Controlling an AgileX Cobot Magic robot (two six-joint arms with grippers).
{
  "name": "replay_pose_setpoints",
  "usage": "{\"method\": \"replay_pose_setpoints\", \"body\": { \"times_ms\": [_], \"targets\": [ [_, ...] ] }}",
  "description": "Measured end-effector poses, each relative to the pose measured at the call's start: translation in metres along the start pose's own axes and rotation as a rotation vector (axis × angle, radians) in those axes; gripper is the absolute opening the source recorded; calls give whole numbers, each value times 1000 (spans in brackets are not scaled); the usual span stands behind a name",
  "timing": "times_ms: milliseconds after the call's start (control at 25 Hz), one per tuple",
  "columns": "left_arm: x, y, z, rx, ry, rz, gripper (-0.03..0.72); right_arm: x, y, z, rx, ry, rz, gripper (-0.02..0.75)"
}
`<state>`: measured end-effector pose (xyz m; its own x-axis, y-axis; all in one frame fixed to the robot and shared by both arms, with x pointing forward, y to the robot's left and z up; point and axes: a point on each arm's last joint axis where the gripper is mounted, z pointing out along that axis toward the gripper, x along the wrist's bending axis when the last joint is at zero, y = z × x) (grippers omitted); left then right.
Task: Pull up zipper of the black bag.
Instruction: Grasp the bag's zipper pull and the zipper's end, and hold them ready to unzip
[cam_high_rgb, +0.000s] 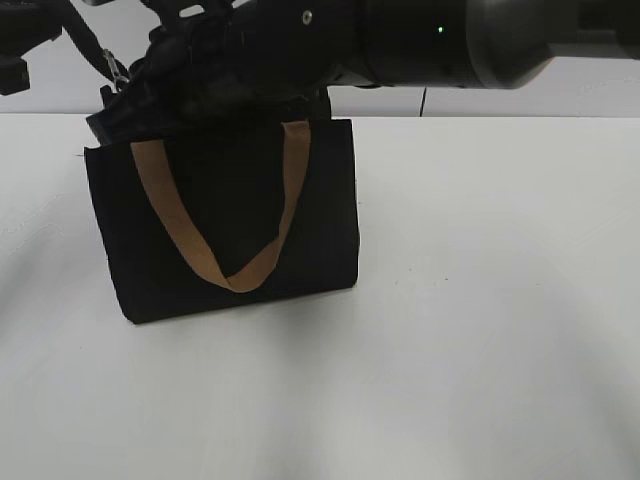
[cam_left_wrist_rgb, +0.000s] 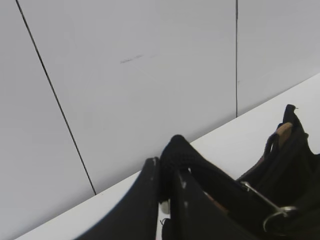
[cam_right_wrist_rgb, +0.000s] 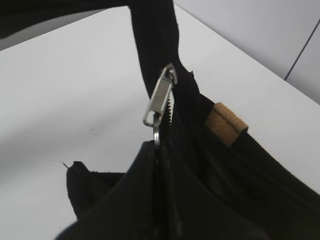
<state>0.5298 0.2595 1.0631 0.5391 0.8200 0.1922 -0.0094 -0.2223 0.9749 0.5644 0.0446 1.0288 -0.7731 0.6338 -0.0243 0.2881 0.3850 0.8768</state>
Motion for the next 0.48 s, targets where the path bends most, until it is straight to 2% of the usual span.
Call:
{"method": "replay_pose_setpoints", "body": {
  "times_ms": [280, 480],
  "targets": [
    [0, 0, 0, 0, 0, 0, 15, 0, 0, 0, 1, 0, 0, -7],
    [0, 0, 0, 0, 0, 0, 15, 0, 0, 0, -5, -2, 0, 42]
  ]
}}
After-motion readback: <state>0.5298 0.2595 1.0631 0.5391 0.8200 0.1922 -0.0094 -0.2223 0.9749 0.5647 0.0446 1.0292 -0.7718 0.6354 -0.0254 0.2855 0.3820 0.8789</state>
